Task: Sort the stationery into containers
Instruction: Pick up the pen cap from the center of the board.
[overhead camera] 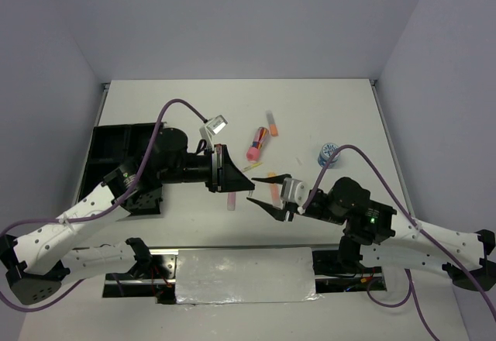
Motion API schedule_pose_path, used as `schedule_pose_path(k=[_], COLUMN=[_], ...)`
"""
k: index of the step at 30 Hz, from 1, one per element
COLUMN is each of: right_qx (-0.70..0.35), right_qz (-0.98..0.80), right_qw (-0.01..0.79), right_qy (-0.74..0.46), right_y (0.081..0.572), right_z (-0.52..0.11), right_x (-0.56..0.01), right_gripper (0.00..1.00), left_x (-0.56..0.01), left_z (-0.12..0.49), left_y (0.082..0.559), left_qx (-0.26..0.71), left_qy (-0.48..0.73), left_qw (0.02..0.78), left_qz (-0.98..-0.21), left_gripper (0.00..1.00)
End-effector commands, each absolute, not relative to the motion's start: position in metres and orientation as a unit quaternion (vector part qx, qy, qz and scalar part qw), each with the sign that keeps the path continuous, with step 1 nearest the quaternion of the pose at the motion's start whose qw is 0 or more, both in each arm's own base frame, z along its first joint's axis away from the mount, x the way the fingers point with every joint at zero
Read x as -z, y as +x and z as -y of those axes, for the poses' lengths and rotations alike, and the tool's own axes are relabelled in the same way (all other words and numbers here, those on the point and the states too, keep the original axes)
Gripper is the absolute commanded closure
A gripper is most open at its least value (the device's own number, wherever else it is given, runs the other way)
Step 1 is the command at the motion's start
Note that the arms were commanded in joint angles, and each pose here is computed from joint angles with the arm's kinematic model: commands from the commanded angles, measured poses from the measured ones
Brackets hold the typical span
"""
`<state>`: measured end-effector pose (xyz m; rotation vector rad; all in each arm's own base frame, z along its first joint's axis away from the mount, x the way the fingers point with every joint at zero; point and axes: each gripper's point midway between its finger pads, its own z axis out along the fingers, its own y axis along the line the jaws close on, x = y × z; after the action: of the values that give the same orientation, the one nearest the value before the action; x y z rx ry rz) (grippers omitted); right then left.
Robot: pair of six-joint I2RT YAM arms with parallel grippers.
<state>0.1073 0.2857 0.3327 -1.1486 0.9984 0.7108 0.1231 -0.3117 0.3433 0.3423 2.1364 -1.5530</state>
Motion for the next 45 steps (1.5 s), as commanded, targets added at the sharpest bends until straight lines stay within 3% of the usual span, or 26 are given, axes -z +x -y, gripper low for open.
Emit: schedule_pose_path(k=[1,10,13,16,19,20,21,23,25,30,33,40,45], right_qx=[-0.326,-0.327,-0.325,-0.327,-0.327,-0.329,-0.329,-0.334,-0.326,-0.312,-0.306,-0.324,-0.325], right_qz=[-0.42,-0.413,-0.411,-0.406,-0.409,-0.408,-0.412,-0.411,-0.424,-0.452,-0.471,-0.505,-0.51], right_qw=[0.684,0.689,0.691,0.692,0.701,0.704,0.709,0.714,0.717,0.72,0.727,0.741,0.758], right_qy=[-0.499,-0.498,-0.499,-0.499,-0.485,-0.479,-0.468,-0.458,-0.448,-0.424,-0.394,-0.301,-0.243], right_y=[0.103,0.101,0.101,0.099,0.102,0.103,0.105,0.106,0.112,0.126,0.136,0.151,0.157], right_z=[-0.285,-0.283,-0.282,-0.281,-0.279,-0.277,-0.276,-0.276,-0.275,-0.277,-0.274,-0.268,-0.264], right_x=[-0.36,-0.361,-0.361,-0.361,-0.362,-0.363,-0.363,-0.364,-0.362,-0.357,-0.357,-0.365,-0.367], right_gripper=[0.47,0.57,0.65,0.82,0.89,0.99,1.0,1.0,1.0,1.0,1.0,1.0,1.0], left_x=[-0.362,-0.352,-0.349,-0.348,-0.348,-0.348,-0.35,-0.353,-0.354,-0.362,-0.377,-0.406,-0.411], left_z=[0.311,0.313,0.313,0.313,0.311,0.31,0.309,0.308,0.307,0.3,0.291,0.296,0.297], left_y=[0.115,0.117,0.119,0.12,0.124,0.125,0.127,0.127,0.131,0.14,0.147,0.134,0.138], left_qx=[0.589,0.578,0.575,0.571,0.563,0.56,0.56,0.563,0.558,0.543,0.542,0.608,0.609], left_qy=[0.147,0.148,0.144,0.144,0.139,0.135,0.132,0.131,0.127,0.111,0.097,0.146,0.149], left_qw=[0.252,0.249,0.249,0.251,0.26,0.263,0.27,0.277,0.285,0.319,0.36,0.407,0.432], left_qz=[-0.754,-0.763,-0.766,-0.768,-0.772,-0.774,-0.772,-0.767,-0.769,-0.769,-0.753,-0.665,-0.649], left_gripper=[1.0,1.0,1.0,1.0,0.82,0.69,0.62,0.45,0.38,0.06,0.01,0.01,0.03])
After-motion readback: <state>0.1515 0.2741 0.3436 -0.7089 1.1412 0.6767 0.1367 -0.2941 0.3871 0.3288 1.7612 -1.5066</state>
